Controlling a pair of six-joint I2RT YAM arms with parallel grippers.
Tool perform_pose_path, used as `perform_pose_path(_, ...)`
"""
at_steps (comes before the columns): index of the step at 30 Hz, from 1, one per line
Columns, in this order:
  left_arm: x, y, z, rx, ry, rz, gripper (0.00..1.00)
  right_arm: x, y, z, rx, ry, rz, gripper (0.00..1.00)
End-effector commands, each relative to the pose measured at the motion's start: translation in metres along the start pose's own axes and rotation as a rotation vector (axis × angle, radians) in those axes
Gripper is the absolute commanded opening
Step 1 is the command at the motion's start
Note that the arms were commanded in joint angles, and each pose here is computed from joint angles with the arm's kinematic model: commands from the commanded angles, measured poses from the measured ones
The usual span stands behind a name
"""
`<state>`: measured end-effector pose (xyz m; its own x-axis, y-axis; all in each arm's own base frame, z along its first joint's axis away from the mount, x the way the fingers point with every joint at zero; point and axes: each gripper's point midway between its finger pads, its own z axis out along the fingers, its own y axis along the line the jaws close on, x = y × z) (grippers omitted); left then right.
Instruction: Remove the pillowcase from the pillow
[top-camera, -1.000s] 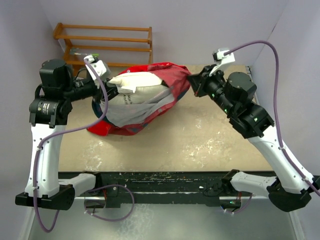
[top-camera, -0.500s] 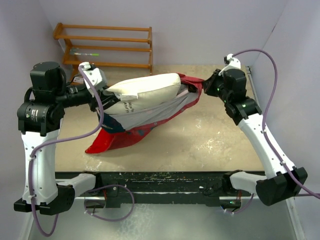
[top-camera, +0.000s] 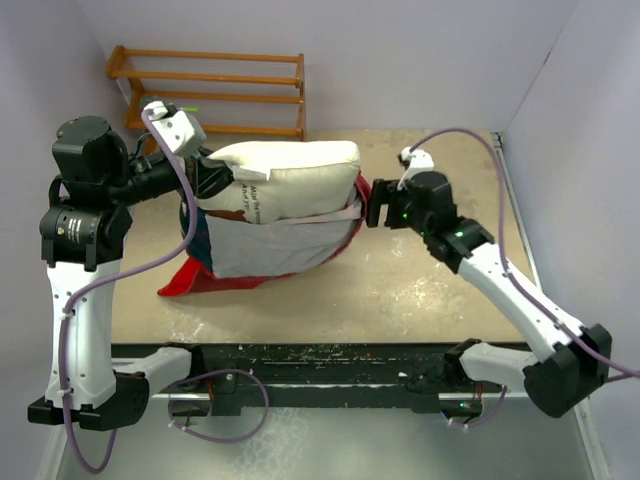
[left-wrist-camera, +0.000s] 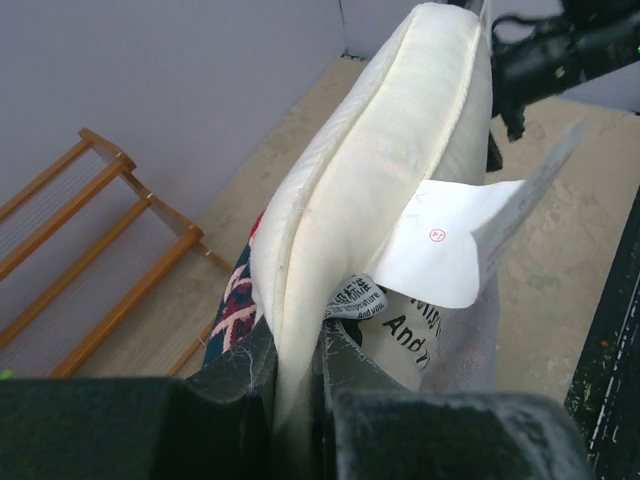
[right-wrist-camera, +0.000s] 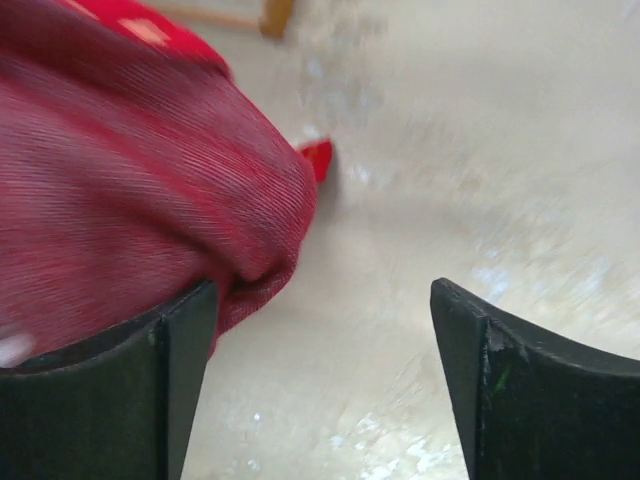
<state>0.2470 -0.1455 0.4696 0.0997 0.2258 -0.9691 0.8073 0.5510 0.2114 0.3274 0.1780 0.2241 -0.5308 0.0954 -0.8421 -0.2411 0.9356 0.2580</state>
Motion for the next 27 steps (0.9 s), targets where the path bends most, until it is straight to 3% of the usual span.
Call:
perform_pose_path(1, -0.056, 0.021, -0.006, -0.092, -0.171, 0.212, 0.00, -0.145, 0.028, -0.107, -0.077, -0.376, -0.102, 0.95)
perform_pose_path(5, -0.045, 0.013, -0.002, -0.036, -0.151, 0.217, 0.00, -0.216, 0.067, -0.173, -0.211, -0.519, -0.298, 1.00)
perform_pose_path(8, -0.037, -0.001, -0.001, 0.041, -0.138, 0.226, 0.00, -0.225, 0.110, -0.197, -0.425, -0.542, -0.441, 1.00)
perform_pose_path(18, -0.018, -0.019, 0.001, 0.135, -0.112, 0.153, 0.00, -0.174, 0.211, -0.179, -0.757, -0.412, -0.718, 1.00)
perform_pose_path(27, 0.002, -0.032, 0.004, 0.201, -0.087, 0.108, 0.00, -0.143, 0.257, -0.151, -0.753, -0.302, -0.882, 1.00)
